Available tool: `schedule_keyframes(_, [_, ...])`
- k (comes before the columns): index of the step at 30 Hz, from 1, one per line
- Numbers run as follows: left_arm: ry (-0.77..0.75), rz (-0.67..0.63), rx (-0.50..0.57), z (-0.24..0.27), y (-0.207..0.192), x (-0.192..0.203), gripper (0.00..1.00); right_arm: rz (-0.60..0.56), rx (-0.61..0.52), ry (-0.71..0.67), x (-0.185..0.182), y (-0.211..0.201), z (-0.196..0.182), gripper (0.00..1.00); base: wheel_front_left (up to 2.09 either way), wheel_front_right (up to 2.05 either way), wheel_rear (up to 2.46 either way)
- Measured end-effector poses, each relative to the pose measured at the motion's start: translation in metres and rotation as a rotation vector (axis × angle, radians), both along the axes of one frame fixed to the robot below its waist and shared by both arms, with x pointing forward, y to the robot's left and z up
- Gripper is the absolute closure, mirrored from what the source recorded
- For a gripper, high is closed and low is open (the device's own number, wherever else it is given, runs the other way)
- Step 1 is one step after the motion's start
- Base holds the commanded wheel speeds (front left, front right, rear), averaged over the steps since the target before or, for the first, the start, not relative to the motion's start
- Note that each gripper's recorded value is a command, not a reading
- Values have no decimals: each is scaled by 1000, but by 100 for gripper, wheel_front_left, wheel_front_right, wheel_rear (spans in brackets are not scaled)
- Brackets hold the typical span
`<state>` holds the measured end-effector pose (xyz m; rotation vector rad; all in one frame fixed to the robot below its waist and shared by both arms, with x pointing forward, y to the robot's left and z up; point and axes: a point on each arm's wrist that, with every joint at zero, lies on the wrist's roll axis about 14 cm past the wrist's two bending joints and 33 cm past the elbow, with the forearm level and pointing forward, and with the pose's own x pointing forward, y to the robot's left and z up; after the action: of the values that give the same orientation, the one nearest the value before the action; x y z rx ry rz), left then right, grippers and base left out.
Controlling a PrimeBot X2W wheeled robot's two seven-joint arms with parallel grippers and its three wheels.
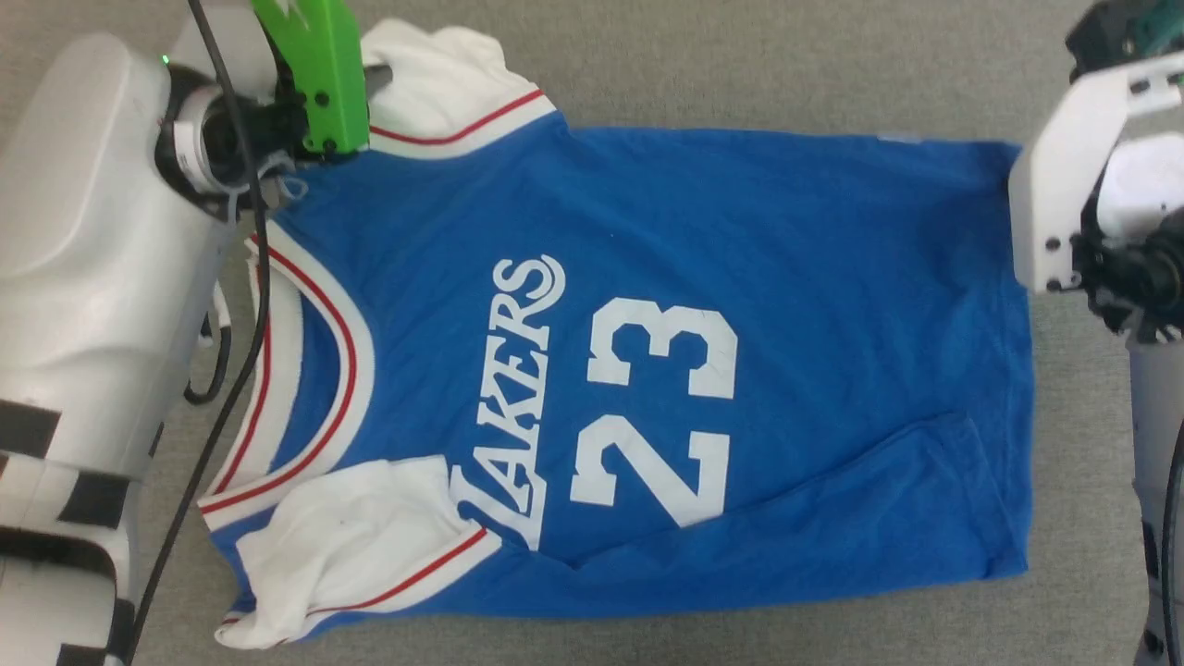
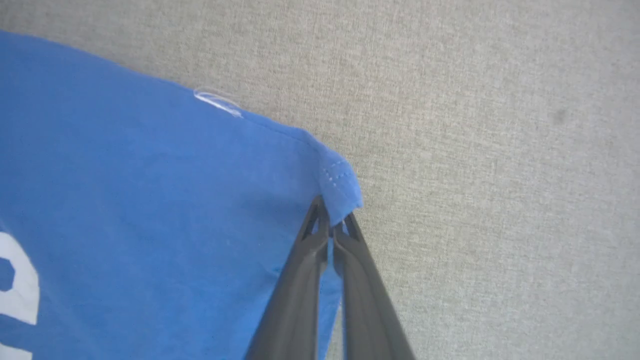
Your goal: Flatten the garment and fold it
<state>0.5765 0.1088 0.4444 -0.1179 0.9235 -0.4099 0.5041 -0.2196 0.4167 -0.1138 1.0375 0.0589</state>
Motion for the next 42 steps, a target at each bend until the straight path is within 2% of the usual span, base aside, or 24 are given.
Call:
schedule_keyframes(12, [-93, 17, 1, 45, 22, -50, 100, -12, 61, -46, -49, 1, 17, 100, 0, 0, 0])
schedule_keyframes(24, [-52, 74, -56, 37, 33, -129, 100, -39, 108, -2, -110, -2, 9, 100, 0, 0, 0])
schedule_keyframes(29, [-4, 117, -74, 20, 41, -160, 100, -47, 120, 15, -128, -1, 2, 100, 0, 0, 0])
schedule_keyframes(34, [121, 176, -96, -17, 45, -195, 100, -49, 137, 49, -140, 3, -10, 100, 0, 0, 0])
schedule_keyframes(42, [234, 238, -79, -52, 55, -214, 100, -30, 147, 136, -154, 15, -36, 100, 0, 0, 0])
